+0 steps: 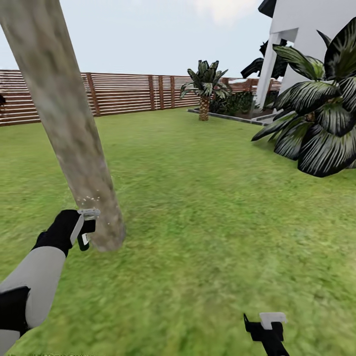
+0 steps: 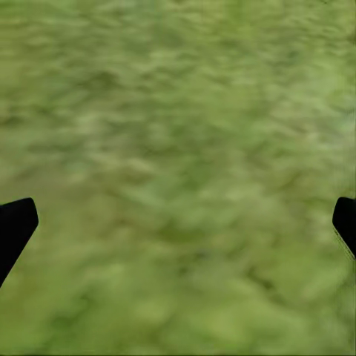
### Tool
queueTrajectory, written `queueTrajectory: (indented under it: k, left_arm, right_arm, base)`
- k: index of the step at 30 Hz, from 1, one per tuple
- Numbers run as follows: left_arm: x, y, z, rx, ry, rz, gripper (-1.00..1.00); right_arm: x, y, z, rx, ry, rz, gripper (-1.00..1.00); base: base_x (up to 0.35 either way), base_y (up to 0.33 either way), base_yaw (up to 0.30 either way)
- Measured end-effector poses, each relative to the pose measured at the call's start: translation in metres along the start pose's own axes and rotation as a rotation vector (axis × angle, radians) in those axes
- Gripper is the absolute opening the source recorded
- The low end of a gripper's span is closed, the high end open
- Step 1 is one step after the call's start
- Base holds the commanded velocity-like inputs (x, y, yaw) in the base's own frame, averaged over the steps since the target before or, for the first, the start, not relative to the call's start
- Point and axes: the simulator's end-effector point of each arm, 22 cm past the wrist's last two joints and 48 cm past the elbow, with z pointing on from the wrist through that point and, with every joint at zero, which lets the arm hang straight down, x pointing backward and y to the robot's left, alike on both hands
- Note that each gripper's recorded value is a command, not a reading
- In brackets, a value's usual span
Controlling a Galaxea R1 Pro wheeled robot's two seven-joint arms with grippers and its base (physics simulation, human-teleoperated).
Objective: In the garden, pick up the pesticide atomizer on the floor and spray pesticide onto both trees until each tree trunk is fully covered.
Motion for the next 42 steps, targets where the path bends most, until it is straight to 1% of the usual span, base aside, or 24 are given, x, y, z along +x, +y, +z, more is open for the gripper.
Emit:
queueTrajectory:
  k: [6, 12, 15, 18, 24, 28, 31, 37, 42]
  left_arm:
    - [0.019, -0.003, 0.006, 0.002, 0.024, 0.009, -1.00]
    - [0.032, 0.002, 0.011, -0.008, 0.041, 0.013, -1.00]
    - [0.045, 0.005, 0.015, -0.013, 0.058, 0.017, -1.00]
    - [0.047, 0.006, 0.016, -0.014, 0.061, 0.018, -1.00]
    - [0.048, 0.007, 0.016, -0.016, 0.063, 0.018, -1.00]
    - [0.065, 0.021, 0.021, -0.037, 0.085, 0.023, -1.00]
    - [0.070, 0.023, 0.022, -0.039, 0.092, 0.022, -1.00]
    - [0.071, 0.022, 0.023, -0.037, 0.092, 0.023, -1.00]
    - [0.072, 0.022, 0.023, -0.038, 0.094, 0.023, -1.00]
  right_arm:
    - [0.000, -0.001, 0.000, 0.001, 0.000, 0.001, 1.00]
    - [0.000, -0.001, 0.000, 0.002, 0.000, 0.000, 1.00]
    - [0.001, -0.001, 0.000, 0.001, 0.001, 0.001, 1.00]
    - [0.000, 0.000, 0.000, 0.001, 0.000, 0.001, 1.00]
    - [0.000, 0.000, 0.000, 0.001, 0.000, 0.001, 1.00]
    - [0.000, 0.000, 0.000, 0.001, 0.000, 0.001, 1.00]
    - [0.000, 0.000, 0.000, 0.001, 0.000, 0.001, 1.00]
    - [0.000, 0.000, 0.000, 0.001, 0.001, 0.001, 1.00]
    - [0.000, 0.000, 0.000, 0.001, 0.000, 0.001, 1.00]
  base:
    - [0.161, -0.258, 0.062]
    - [0.132, -0.259, 0.001]
    - [0.095, -0.263, 0.000]
    - [0.117, -0.264, 0.102]
    - [0.198, -0.225, 0.265]
    - [0.235, -0.193, 0.277]
    - [0.236, -0.191, 0.262]
    - [0.216, -0.201, 0.047]
    - [0.029, -0.267, 0.001]
